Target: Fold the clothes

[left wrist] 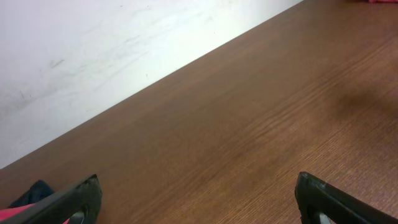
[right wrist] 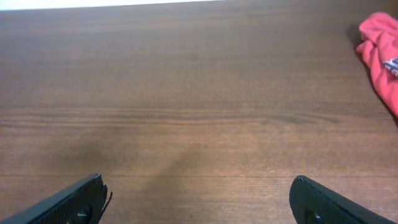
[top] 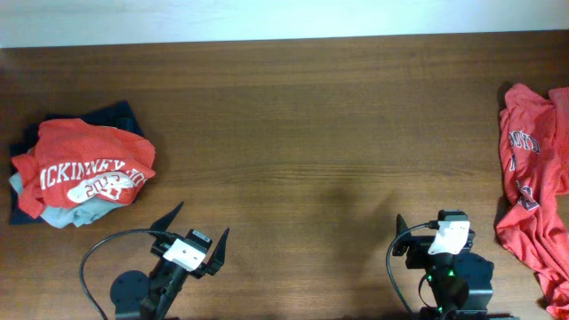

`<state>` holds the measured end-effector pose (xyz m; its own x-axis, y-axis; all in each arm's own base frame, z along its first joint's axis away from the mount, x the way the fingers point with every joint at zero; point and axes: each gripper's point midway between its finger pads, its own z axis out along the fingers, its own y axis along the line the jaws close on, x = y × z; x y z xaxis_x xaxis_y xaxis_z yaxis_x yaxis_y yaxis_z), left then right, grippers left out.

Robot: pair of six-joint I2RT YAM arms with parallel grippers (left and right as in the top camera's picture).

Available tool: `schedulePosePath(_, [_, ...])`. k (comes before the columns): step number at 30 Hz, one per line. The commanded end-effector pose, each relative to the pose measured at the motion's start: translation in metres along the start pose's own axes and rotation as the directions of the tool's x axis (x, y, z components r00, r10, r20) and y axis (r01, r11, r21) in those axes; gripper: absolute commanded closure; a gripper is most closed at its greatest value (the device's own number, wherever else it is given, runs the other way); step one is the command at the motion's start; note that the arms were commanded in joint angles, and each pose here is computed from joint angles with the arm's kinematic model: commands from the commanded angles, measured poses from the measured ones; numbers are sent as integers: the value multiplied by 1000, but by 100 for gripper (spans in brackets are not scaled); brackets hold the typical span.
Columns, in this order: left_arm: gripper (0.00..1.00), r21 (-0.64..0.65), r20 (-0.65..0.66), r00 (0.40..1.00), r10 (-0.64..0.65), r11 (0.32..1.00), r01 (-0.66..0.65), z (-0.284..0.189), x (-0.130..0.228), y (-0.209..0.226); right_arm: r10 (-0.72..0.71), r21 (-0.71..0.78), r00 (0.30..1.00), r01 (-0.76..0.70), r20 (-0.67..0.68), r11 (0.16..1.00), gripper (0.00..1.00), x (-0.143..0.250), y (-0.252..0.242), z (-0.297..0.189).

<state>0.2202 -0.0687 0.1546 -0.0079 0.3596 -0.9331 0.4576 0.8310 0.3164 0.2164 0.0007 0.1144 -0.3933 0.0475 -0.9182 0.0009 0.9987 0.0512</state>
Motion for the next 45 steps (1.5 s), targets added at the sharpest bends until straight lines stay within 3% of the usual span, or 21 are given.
schedulePosePath(1, [1,16,11,1000,-9,1000,9,1,1,-4,1,-117,1000,3,27,993,1,-5,21,-1])
schedulePosePath(6, [1,21,15,1000,-8,1000,8,1,0,-5,-3,-372,999,19,42,928,1,-9,64,-12])
schedulePosePath(9, [1,86,43,999,-10,996,7,0,-5,-16,-5,-451,999,22,40,892,1,-8,78,-18])
schedulePosePath(11, [1,198,92,996,-17,980,-2,-3,-14,-35,-2,-489,999,25,47,872,2,-10,85,-22])
schedulePosePath(14, [1,242,107,993,-38,970,11,-5,-17,-42,0,-495,998,33,66,868,2,-15,86,-23])
schedulePosePath(16, [0,245,102,983,-155,961,126,-6,-25,-39,-1,-494,997,41,80,868,2,-19,86,-24])
schedulePosePath(17, [1,247,109,966,-235,948,203,-9,-36,-35,-2,-491,995,49,95,870,2,-25,86,-27])
schedulePosePath(20, [1,242,149,951,-270,943,230,-18,-66,-27,-4,-432,987,73,160,899,1,-52,78,-37])
schedulePosePath(24, [1,114,164,951,-264,962,248,-25,-100,6,127,-327,990,-101,59,940,1,-64,58,-37])
schedulePosePath(31, [1,6,-89,913,-399,916,401,-4,-108,45,142,-275,964,-202,-224,940,1,-67,57,-18])
schedulePosePath(38, [1,-65,-394,763,-512,844,532,28,-116,78,149,-255,930,-242,-335,936,2,-144,60,-4])
schedulePosePath(41, [1,-81,-458,714,-530,825,560,39,-112,83,146,-244,904,-259,-401,934,2,-151,62,1])
schedulePosePath(43, [1,-69,-515,652,-557,785,616,49,-99,75,145,-171,877,-247,-459,954,2,-145,50,11])
schedulePosePath(45, [1,-95,-577,590,-565,764,639,56,-78,72,262,101,839,-243,-477,965,1,-137,5,21])
